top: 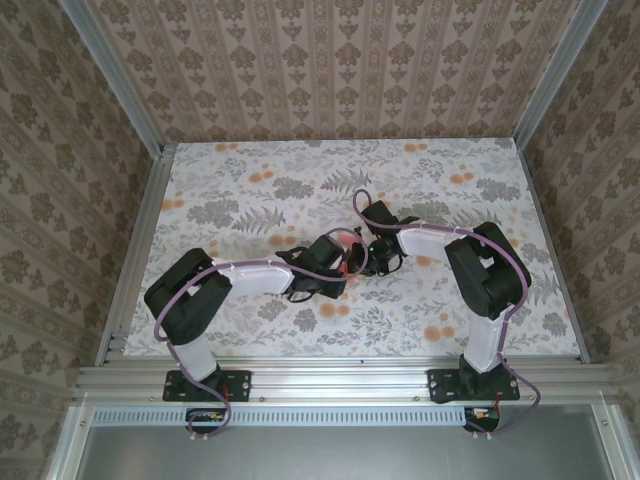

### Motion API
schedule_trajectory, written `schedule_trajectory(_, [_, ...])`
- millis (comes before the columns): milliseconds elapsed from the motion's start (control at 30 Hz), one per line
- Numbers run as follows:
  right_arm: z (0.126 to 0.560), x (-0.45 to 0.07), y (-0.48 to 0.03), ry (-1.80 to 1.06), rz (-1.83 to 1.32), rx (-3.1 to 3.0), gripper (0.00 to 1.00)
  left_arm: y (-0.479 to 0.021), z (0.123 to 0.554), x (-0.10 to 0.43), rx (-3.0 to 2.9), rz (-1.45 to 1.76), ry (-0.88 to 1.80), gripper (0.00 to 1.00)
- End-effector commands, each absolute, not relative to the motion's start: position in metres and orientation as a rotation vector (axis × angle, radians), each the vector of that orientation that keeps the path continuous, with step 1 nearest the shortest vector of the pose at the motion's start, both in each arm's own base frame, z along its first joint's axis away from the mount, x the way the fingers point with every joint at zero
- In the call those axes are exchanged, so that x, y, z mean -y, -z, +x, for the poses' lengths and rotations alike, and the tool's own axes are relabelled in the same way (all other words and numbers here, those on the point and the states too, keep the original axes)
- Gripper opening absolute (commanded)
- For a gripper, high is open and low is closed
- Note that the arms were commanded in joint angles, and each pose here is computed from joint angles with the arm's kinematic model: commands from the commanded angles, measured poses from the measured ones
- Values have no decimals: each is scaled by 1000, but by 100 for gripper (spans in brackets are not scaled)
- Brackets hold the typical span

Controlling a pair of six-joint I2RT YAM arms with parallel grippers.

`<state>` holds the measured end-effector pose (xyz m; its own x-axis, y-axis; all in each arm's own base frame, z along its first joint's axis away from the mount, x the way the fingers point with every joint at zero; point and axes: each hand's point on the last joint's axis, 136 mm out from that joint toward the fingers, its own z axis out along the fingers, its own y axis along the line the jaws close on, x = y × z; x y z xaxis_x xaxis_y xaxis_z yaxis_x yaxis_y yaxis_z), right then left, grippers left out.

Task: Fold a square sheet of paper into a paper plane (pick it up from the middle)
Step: Fourth fold the wing at the center of the table.

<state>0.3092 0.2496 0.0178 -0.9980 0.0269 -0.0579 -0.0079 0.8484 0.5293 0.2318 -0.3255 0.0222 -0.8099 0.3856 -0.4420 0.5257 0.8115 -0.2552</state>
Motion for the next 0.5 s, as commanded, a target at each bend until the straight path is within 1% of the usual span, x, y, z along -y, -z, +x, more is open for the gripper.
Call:
schedule_trajectory(0, [307,-250,-15,-857,26,-2981,9,-20,232,318,-2630,703,457,20])
schedule_trajectory(100, [307,-250,-14,-857,23,-2983,8,-20,235,317,-2627,695,440,19])
schedule_trajectory(200, [306,-249,-15,-857,21,-2984,8,-22,237,317,-2621,698,432,26])
schedule_trajectory(300, [306,-249,-15,-857,20,-2984,8,-23,238,317,-2614,701,420,27])
schedule_trajectory(467, [306,-249,-15,-857,18,-2983,8,-23,239,316,-2614,710,401,26])
